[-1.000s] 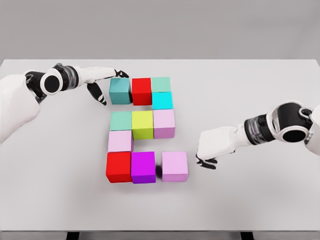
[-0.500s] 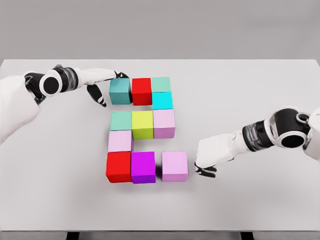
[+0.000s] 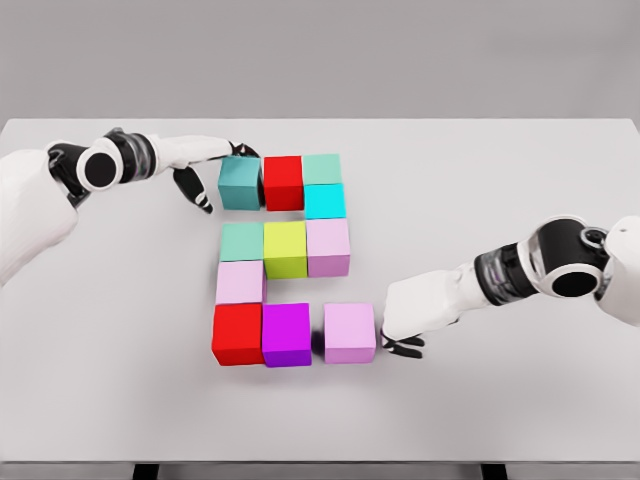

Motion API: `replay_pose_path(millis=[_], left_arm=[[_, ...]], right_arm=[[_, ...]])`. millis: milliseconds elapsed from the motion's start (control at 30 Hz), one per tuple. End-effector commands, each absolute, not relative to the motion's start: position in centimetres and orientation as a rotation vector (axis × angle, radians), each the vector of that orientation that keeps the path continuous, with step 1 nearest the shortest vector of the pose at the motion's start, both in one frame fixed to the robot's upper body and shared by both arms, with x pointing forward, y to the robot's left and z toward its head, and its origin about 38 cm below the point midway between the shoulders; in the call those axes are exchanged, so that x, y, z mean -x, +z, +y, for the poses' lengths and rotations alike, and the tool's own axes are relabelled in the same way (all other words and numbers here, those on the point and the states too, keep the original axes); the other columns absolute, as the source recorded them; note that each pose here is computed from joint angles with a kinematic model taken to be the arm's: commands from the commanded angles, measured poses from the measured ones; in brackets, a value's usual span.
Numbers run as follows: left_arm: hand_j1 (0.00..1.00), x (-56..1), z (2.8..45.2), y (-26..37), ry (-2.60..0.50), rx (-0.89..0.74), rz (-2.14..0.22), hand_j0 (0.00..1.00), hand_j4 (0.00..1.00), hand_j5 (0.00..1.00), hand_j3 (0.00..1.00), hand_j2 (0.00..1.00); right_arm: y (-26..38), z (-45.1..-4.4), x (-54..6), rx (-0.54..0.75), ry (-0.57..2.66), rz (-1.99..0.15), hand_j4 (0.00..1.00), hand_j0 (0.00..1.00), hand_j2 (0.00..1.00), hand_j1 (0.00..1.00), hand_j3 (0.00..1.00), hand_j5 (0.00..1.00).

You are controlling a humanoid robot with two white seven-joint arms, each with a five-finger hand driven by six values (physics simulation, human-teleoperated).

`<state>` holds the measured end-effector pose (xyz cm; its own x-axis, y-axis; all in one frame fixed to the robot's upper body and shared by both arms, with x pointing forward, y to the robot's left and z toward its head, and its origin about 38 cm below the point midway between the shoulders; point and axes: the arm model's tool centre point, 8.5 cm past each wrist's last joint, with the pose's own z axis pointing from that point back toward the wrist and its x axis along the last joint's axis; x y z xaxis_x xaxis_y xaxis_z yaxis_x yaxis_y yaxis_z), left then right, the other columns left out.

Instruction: Assemble the squares on the desktop into the number 2

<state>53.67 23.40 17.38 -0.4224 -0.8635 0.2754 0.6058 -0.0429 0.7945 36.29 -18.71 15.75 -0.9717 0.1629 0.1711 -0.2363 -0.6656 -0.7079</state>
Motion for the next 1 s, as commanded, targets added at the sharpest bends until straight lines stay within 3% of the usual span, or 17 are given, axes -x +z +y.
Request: replay_pose_path(millis=[0, 167, 233, 333, 367, 567, 967], left_arm=[[0.97, -53.9, 23.8, 17.2, -1.687, -0.351, -1.087, 0.97, 0.97, 0.97, 0.97, 0.97], [0.98, -54.8, 24.9, 17.8, -1.634, -0.405, -1.109, 0.98, 0.98, 0.98, 0.98, 0.98], [0.84, -55.0, 25.4, 18.3, -1.601, -0.415, -1.129, 0.84, 0.84, 0.84, 0.84, 0.84], [0.51, -55.1, 25.6, 18.6, -1.555, -0.422, -1.173, 0.51, 0.51, 0.51, 0.51, 0.51], [0.44, -55.1, 25.9, 18.4, -1.545, -0.416, -1.171, 0.44, 0.44, 0.44, 0.44, 0.44], [0.46, -54.8, 29.6, 18.8, -1.515, -0.445, -1.124, 0.46, 0.46, 0.46, 0.46, 0.46], [0.47, -54.0, 29.0, 16.4, -1.54, -0.415, -1.053, 0.47, 0.47, 0.47, 0.47, 0.47]], right_arm=[[15.8, -18.5, -36.3, -0.141, 2.675, -1.167, 0.12, 0.12, 0.12, 0.12, 0.12, 0.12], [15.9, -18.4, -36.4, -0.139, 2.676, -1.17, 0.12, 0.12, 0.12, 0.12, 0.12, 0.12], [15.9, -18.2, -36.3, -0.142, 2.678, -1.174, 0.12, 0.12, 0.12, 0.12, 0.12, 0.12], [16.0, -18.1, -36.4, -0.14, 2.679, -1.179, 0.12, 0.12, 0.12, 0.12, 0.12, 0.12], [16.0, -18.0, -36.4, -0.141, 2.68, -1.181, 0.12, 0.12, 0.12, 0.12, 0.12, 0.12], [16.1, -17.9, -36.3, -0.158, 2.666, -1.193, 0.12, 0.12, 0.12, 0.12, 0.12, 0.12], [16.1, -17.2, -36.3, -0.168, 2.673, -1.209, 0.12, 0.12, 0.12, 0.12, 0.12, 0.12]])
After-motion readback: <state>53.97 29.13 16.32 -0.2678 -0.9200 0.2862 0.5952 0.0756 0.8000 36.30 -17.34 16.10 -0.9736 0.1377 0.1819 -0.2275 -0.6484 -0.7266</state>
